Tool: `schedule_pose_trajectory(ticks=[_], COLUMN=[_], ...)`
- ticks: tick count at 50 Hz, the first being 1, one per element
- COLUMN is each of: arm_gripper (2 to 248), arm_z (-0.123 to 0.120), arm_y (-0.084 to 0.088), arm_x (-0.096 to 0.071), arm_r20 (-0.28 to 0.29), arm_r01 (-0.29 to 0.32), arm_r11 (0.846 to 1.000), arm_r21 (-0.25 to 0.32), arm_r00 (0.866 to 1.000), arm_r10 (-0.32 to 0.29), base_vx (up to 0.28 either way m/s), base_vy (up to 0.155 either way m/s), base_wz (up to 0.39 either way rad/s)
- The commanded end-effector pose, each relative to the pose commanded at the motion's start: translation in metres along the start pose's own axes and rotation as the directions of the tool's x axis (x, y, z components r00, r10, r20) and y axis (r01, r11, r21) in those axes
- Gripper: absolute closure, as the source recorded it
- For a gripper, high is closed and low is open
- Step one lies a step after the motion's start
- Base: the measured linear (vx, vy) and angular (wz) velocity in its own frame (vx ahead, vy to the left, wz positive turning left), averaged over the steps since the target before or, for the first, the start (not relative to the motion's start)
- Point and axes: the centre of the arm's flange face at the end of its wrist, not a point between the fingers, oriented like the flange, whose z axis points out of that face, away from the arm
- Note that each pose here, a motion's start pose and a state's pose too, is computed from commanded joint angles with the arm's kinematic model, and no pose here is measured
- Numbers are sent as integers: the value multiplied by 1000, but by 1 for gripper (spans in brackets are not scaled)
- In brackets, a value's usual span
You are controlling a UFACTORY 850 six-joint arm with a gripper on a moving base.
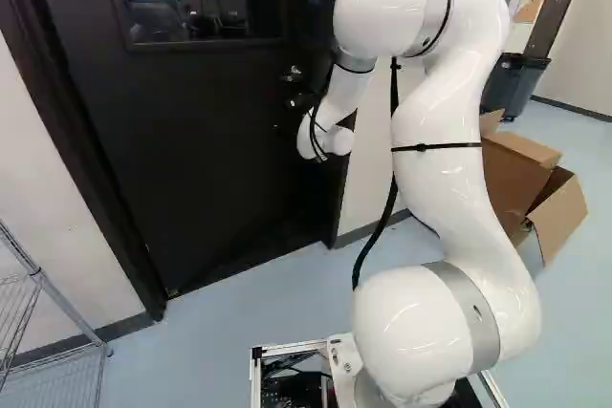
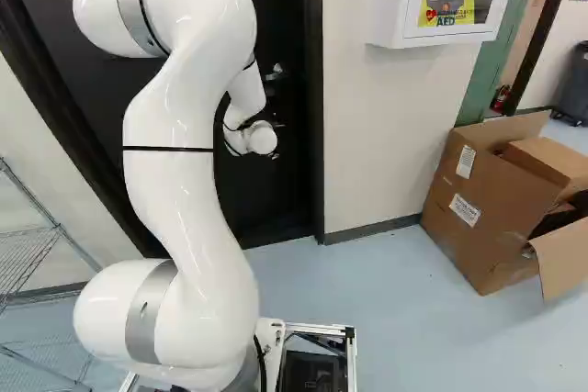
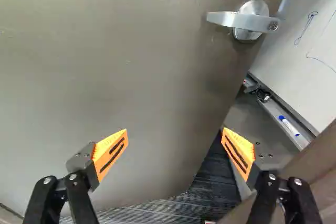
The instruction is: Open the door and move inside
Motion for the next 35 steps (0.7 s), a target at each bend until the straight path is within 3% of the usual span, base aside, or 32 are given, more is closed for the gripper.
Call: schedule_pose_trajectory(ticks=[35], arm_gripper=[3], arm_z=[-75], arm_y=[-1], arm_x=[-11], arm_r20=[95], arm_r01=[-69], arm_r11=[993], arm_r21=[-100], arm_r00=[992], arm_r10=[78], base_vx=[0], base_vy=[0], base_wz=[0])
